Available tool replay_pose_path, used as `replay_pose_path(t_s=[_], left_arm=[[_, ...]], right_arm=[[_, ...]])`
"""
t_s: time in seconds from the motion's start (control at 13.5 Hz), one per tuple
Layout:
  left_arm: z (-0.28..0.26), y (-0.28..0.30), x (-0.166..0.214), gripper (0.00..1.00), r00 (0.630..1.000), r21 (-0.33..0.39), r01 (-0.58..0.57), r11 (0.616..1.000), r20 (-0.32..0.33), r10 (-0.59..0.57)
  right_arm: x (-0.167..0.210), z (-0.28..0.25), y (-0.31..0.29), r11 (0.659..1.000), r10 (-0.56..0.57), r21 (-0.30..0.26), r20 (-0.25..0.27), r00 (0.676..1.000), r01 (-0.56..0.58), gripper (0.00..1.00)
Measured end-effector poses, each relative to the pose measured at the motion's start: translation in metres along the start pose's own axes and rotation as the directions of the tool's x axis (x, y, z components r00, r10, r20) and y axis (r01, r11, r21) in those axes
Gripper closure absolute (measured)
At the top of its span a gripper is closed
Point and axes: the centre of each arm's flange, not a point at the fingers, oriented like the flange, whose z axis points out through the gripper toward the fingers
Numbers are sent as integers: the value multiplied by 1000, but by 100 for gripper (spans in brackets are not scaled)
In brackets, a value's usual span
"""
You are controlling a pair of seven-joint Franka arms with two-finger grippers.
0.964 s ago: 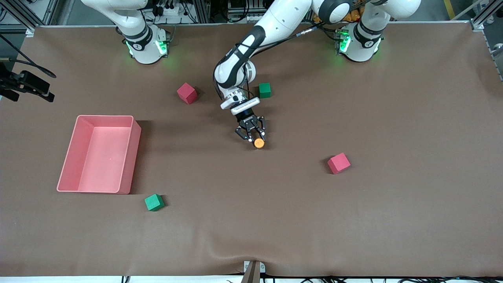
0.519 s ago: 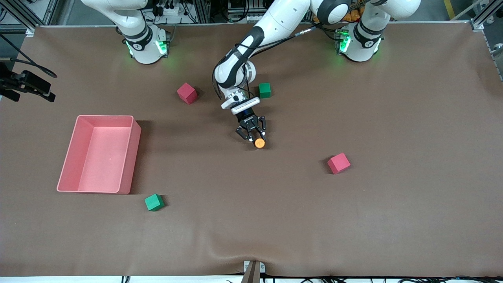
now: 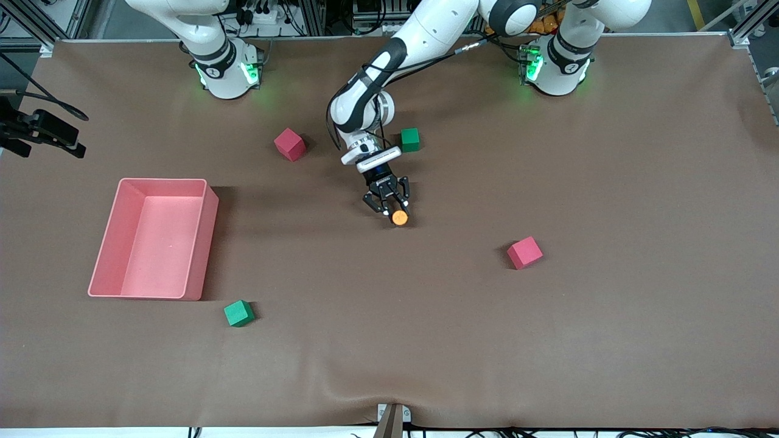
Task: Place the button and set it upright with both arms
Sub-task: 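Lower the upright button onto the table with the left gripper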
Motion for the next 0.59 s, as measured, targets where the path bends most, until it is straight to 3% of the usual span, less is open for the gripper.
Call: replay_pose_path(t_s=[0.3,0.37,0.59], left_arm=[[-3,-3,-5,59,1000,-1,5,1000,-13,-5],[-4,-4,-6,54,1000,-2,2,1000,-13,-2],[-5,-6,-11,23,1000,-4,-5,1000,-13,5]], right_arm=[[0,0,0,1000,1,7,4,1000,-1,0],[0,0,1,1000,4,18,3,1000,-4,0],[-1,-5,16,998,37,52,-6,999,-36,0]])
